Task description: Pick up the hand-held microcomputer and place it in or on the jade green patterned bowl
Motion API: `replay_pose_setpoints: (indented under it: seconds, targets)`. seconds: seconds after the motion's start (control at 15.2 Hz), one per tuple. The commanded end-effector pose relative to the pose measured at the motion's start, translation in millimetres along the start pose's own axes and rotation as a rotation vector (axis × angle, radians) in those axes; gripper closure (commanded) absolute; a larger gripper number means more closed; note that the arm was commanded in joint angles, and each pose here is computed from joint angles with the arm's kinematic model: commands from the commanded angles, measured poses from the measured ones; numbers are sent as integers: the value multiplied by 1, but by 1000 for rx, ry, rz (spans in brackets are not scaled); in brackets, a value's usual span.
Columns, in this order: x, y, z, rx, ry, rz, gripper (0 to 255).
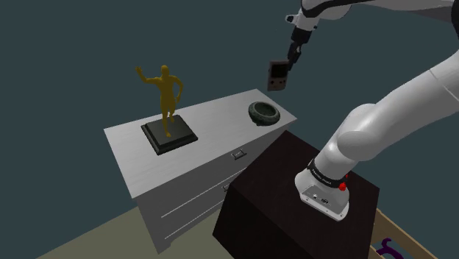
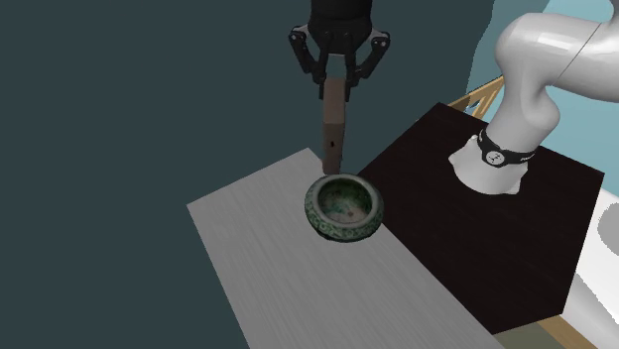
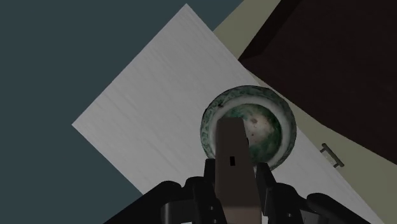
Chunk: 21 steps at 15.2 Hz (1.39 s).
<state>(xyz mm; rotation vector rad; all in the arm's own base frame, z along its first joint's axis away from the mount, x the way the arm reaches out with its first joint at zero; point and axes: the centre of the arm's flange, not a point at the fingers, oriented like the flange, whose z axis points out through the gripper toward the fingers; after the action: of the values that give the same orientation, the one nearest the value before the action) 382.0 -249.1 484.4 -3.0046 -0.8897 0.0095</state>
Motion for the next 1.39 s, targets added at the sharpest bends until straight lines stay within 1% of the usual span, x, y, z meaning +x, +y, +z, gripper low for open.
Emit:
replay_pose_setpoints:
  seconds: [0.0, 1.32]
  targets:
    - [1, -31, -6, -2, -1, 0, 255]
    - [1, -30, 99, -2, -1, 0, 255]
